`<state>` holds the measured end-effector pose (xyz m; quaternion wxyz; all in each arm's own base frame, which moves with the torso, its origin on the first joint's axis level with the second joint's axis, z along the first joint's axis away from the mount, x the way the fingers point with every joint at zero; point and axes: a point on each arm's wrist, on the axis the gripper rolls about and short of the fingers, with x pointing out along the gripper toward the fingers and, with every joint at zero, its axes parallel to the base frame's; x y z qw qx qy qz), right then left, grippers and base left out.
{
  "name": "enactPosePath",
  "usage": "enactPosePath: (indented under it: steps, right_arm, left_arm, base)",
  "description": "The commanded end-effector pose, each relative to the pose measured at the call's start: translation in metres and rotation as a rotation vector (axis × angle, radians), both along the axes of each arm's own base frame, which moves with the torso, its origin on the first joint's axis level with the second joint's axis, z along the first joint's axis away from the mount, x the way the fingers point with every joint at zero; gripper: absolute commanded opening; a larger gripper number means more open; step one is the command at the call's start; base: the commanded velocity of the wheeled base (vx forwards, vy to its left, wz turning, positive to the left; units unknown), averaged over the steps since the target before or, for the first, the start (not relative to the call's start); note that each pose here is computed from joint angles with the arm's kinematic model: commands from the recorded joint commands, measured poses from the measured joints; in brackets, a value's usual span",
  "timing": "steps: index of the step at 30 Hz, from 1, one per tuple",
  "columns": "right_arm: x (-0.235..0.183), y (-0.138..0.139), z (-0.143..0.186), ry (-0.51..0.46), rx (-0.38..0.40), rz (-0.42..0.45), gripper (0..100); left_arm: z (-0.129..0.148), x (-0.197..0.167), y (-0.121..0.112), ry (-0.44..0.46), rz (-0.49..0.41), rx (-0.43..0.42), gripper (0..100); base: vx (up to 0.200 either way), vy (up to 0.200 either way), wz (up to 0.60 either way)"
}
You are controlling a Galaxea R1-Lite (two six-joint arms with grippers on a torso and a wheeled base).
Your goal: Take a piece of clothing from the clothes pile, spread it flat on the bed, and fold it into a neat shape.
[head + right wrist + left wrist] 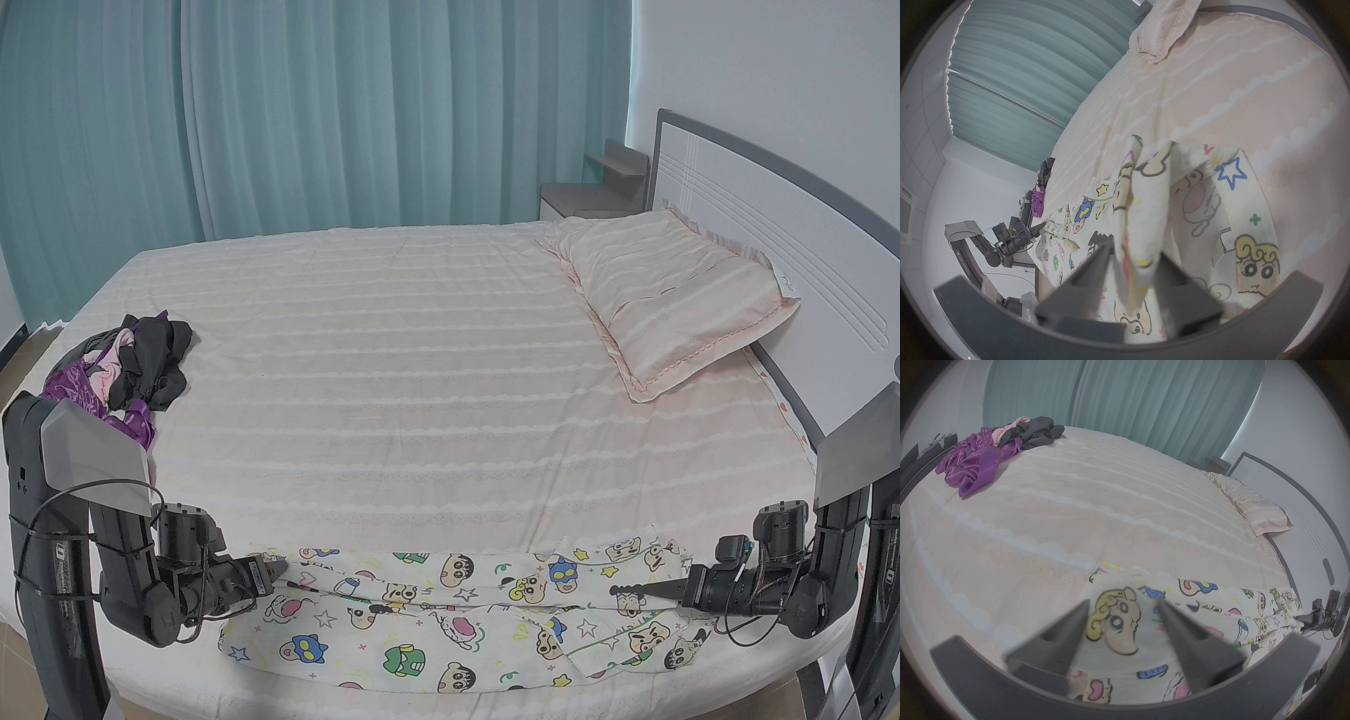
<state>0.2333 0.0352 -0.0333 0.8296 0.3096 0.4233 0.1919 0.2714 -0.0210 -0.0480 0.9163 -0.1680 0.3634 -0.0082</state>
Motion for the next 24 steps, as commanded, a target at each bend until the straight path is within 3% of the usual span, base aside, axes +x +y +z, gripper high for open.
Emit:
enactPosePath:
  steps: [1,12,17,19,21,24]
  right_arm:
    - [-0.001,0.0,-0.001,-0.004,0.0,0.001,100]
    - [-0.006,-0.008,0.007,-0.058,-0.014,-0.064,100]
    - [-0.005,-0.024,0.03,-0.153,-0.018,-0.153,100]
    - [-0.005,-0.025,0.034,-0.165,-0.016,-0.161,100]
    - [-0.006,-0.031,0.048,-0.221,-0.014,-0.193,100]
    - [-0.007,-0.033,0.059,-0.269,-0.018,-0.216,100]
  left_arm:
    - [0.0,-0.006,0.003,0.021,0.009,-0.005,100]
    - [0.037,-0.029,0.042,-0.04,0.077,-0.135,100]
    - [0.063,-0.041,0.062,-0.111,0.16,-0.289,100]
    - [0.067,-0.041,0.062,-0.124,0.167,-0.316,100]
    - [0.084,-0.04,0.059,-0.167,0.217,-0.438,100]
    - [0.094,-0.031,0.048,-0.19,0.229,-0.539,100]
  base:
    - [0.0,0.0,0.0]
    - [0.0,0.0,0.0]
    - [0.0,0.0,0.0]
    - [0.0,0.0,0.0]
    - [0.0,0.0,0.0]
    - [0.0,0.0,0.0]
